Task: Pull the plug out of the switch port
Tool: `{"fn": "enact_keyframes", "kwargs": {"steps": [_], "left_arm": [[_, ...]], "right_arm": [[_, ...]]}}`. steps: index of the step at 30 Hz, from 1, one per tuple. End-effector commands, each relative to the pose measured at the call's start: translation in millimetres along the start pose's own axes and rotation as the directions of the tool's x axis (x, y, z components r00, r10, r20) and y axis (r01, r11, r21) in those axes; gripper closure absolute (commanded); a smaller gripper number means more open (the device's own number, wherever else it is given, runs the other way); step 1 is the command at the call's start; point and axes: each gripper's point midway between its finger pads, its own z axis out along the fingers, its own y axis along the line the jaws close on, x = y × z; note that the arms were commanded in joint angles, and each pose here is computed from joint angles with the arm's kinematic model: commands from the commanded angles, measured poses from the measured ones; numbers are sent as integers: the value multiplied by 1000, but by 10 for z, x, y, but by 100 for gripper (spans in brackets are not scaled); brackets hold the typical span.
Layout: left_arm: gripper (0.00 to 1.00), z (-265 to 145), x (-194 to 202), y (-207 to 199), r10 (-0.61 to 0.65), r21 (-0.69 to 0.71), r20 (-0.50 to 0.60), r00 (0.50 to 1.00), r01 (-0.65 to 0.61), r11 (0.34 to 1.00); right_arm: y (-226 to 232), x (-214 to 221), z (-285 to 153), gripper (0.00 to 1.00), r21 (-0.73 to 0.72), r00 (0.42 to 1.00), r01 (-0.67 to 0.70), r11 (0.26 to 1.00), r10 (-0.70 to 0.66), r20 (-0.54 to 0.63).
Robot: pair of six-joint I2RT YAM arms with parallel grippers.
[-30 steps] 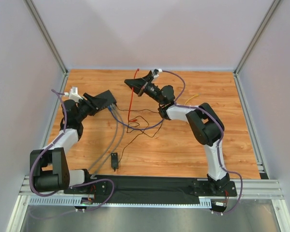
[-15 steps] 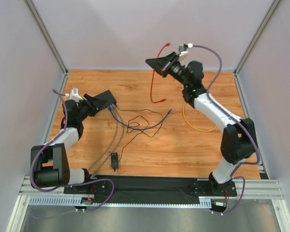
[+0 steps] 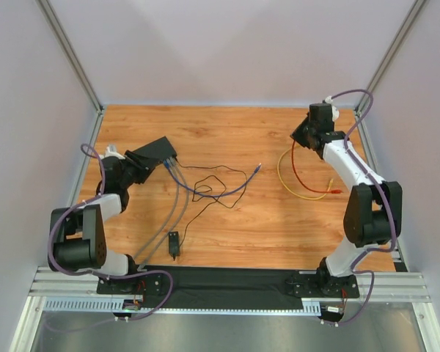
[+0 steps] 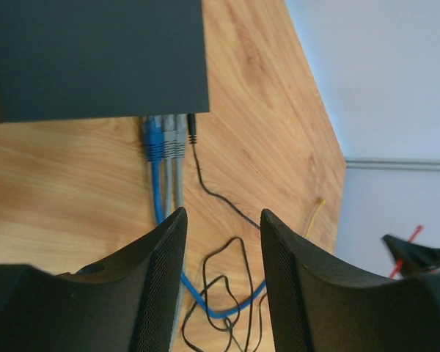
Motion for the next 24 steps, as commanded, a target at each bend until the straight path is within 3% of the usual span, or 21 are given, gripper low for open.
{"fn": "enact_keyframes", "kwargs": {"steps": [1, 7, 10, 11, 13, 15, 20, 24], "left_arm": [[48, 55, -17, 119, -114, 24, 77, 990, 113, 993], [48, 60, -4, 231, -104, -20, 151, 983, 108, 994], [47, 93, 8, 303, -87, -59, 153, 984, 97, 994], [46, 108, 8, 327, -88, -66, 154, 984, 99, 993], [45, 157, 25, 401, -97, -77, 155, 983, 110, 991], [45, 195, 63, 451, -107, -78, 144, 984, 119, 990], [44, 225, 56, 449, -123, -48, 161, 979, 132, 990], [45, 238, 28, 455, -123, -34, 179, 976, 131, 991]], "right_arm": [[-584, 216, 230, 100, 169, 992, 113, 979, -103, -69], [-835, 410, 470, 93, 217, 984, 148, 965, -123, -127], [-905, 582, 631, 79, 213, 978, 148, 966, -111, -175], [-918, 601, 657, 64, 213, 976, 156, 964, -117, -184], [-908, 646, 706, 49, 196, 971, 170, 966, -130, -203], [-888, 641, 726, 43, 186, 968, 194, 963, -157, -197], [-507, 501, 655, 29, 193, 942, 334, 922, -321, -99], [165, 628, 633, 27, 126, 865, 500, 857, -502, -19]]}}
